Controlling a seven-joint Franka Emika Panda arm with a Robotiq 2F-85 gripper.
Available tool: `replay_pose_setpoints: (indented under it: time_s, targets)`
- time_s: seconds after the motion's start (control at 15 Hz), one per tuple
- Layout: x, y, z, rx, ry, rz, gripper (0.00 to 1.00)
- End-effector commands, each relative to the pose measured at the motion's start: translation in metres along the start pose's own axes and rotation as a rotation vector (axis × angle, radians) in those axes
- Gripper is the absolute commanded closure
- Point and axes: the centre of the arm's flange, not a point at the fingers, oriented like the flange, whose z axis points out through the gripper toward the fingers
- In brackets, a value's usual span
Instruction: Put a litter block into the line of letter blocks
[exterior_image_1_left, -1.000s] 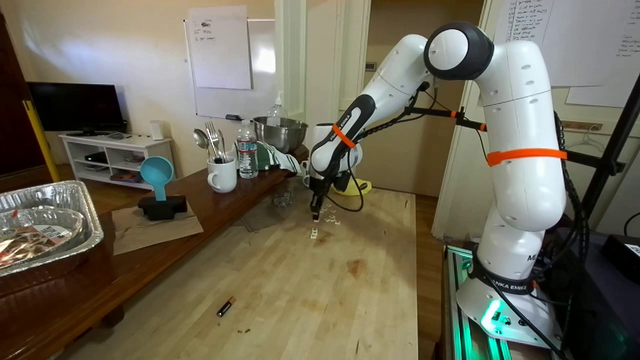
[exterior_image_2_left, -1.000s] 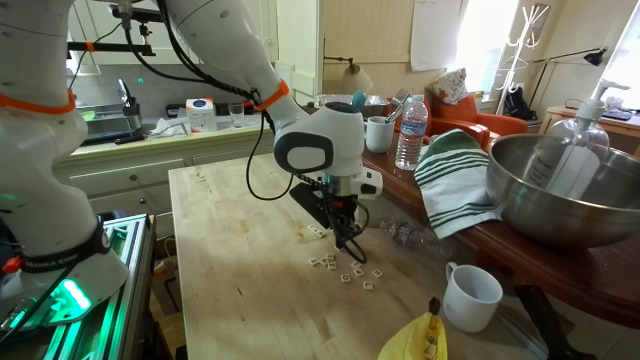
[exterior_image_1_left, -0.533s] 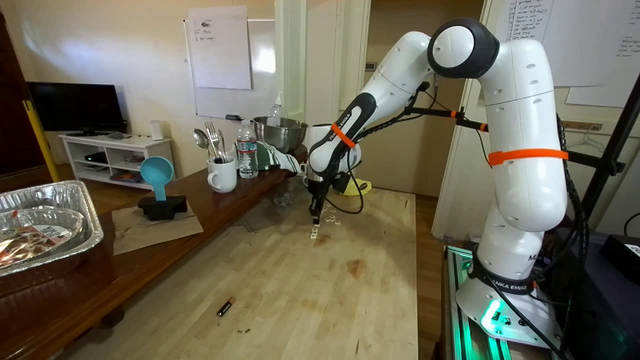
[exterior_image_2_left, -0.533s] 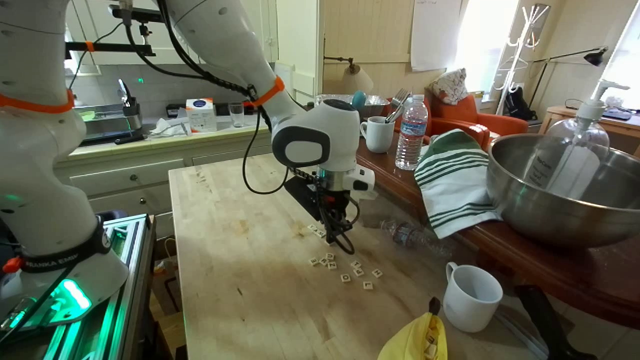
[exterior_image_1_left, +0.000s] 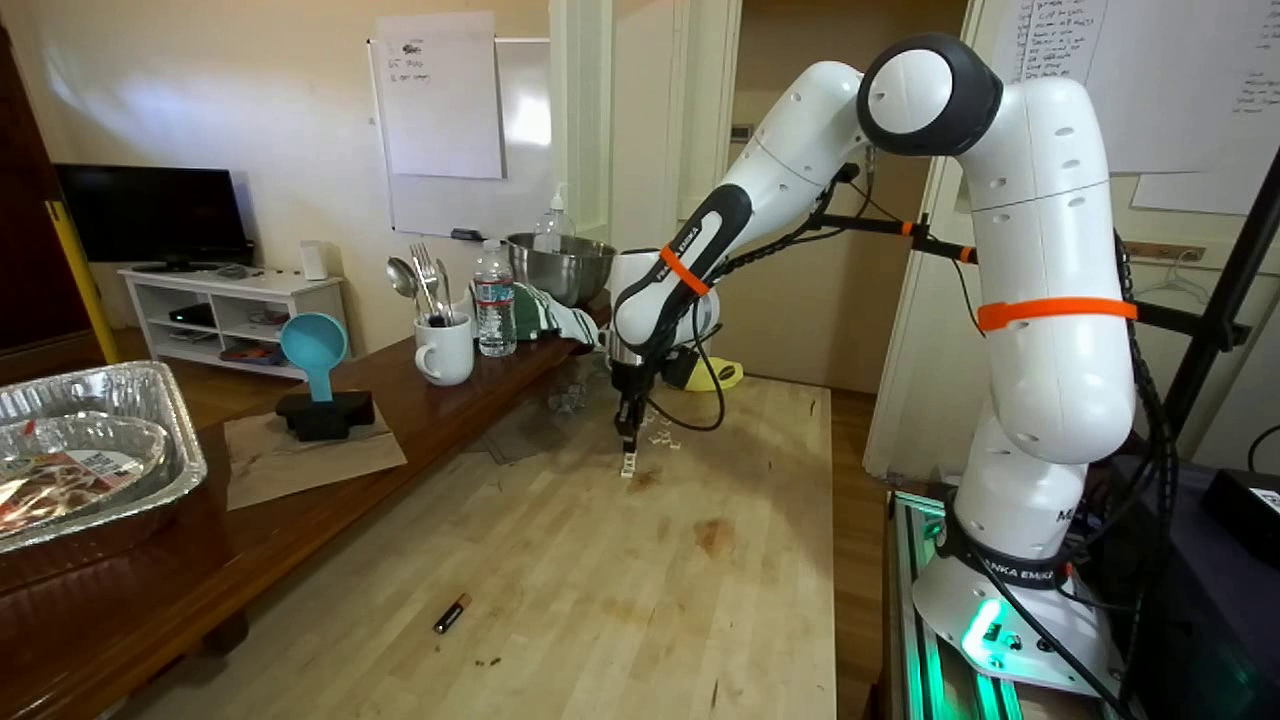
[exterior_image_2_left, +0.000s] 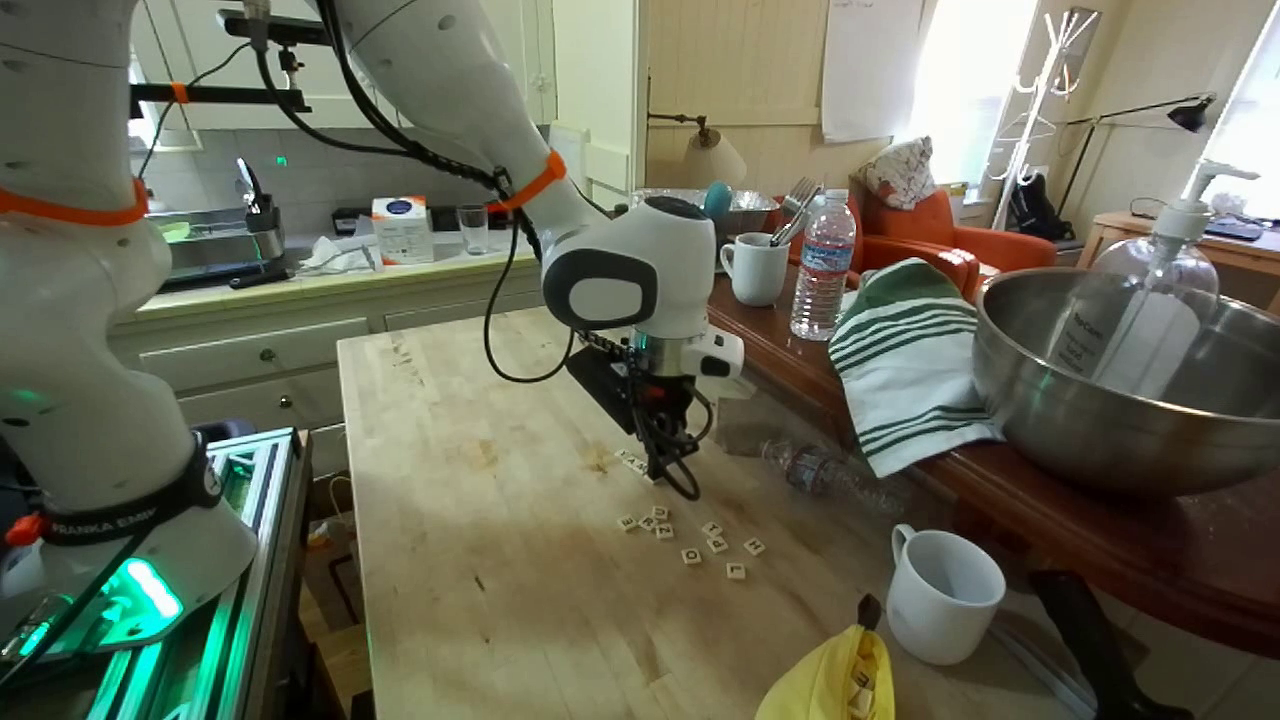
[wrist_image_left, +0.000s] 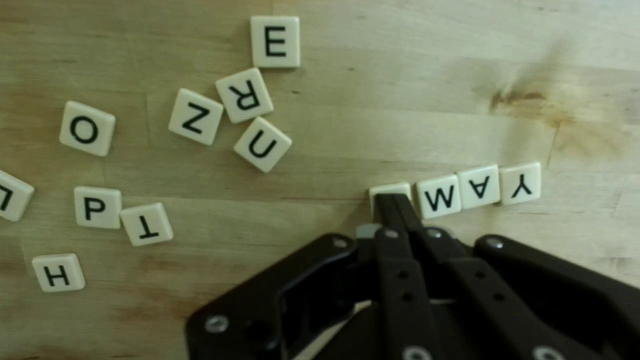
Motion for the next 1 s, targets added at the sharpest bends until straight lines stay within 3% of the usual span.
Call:
replay_pose_setpoints:
  time_s: [0.0,0.93]
  targets:
    - [-0.007,-0.0094,0.0084,0.029,-0.027,0.016,1.0]
    - [-0.0066,-0.0125,0.0053,0.024,-0.026,-0.002,1.0]
